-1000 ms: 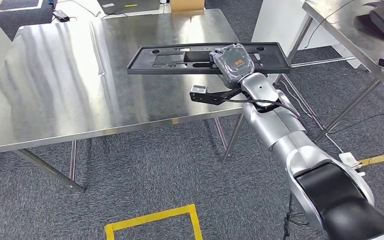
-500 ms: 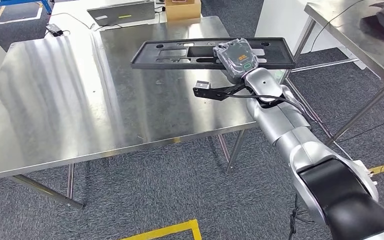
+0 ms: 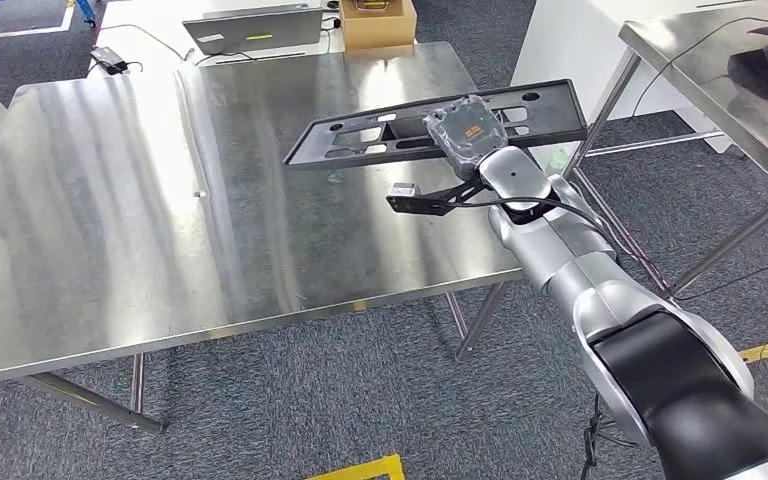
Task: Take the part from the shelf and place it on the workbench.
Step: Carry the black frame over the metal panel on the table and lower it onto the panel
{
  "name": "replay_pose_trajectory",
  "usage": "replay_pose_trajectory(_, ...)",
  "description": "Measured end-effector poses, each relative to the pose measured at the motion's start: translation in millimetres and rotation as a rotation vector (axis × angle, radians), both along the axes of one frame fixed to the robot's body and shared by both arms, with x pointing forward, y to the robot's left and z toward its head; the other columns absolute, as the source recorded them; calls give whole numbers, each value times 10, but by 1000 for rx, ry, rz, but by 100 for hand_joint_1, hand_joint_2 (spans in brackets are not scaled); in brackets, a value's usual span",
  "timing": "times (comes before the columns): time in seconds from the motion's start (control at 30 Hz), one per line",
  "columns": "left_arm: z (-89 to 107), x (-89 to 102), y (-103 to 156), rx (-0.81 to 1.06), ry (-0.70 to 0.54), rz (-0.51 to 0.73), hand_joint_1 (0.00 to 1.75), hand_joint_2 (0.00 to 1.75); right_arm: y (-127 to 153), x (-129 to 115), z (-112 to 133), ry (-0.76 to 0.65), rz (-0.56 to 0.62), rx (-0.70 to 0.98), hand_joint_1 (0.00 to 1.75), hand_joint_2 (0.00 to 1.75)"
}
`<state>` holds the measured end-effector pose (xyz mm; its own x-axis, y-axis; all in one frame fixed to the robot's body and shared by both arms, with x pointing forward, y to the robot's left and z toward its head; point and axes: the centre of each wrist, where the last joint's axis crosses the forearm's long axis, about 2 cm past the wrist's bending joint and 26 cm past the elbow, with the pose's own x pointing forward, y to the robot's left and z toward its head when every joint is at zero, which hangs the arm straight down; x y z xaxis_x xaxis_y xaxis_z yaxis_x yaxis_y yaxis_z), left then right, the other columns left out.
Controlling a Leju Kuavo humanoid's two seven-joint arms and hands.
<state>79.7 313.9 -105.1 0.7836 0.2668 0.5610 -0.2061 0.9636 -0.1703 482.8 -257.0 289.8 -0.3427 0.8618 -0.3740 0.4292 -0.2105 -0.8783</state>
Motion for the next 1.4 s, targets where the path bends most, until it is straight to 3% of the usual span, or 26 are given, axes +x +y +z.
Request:
replay_pose_trajectory(0.5,16,94,-80,2,-42,-60,0,175,442,-165,-548,18,-33,-122,175,175)
replay_pose_trajectory(0.93,53,270,-129,8,-87,-111,0,175,494,-312,-935,10,-79,-152,175,175)
replay_pose_trajectory(1.07,62,309,-150,8,-107,-121,0,175,505,-369,-1048,-11,-86,-158,0,0)
replay_pose_trajectory(1.2,69,339,-160,8,-116,-126,0,175,508,-431,-1166,-11,-93,-168,0,0)
replay_pose_trajectory(1.33,75,360,-166,10,-87,-162,0,0,496,-483,-1266,-7,-100,-177,0,0)
replay_pose_trajectory(1.4,78,372,-168,12,-62,-187,0,0,483,-504,-1305,-6,-105,-179,0,0)
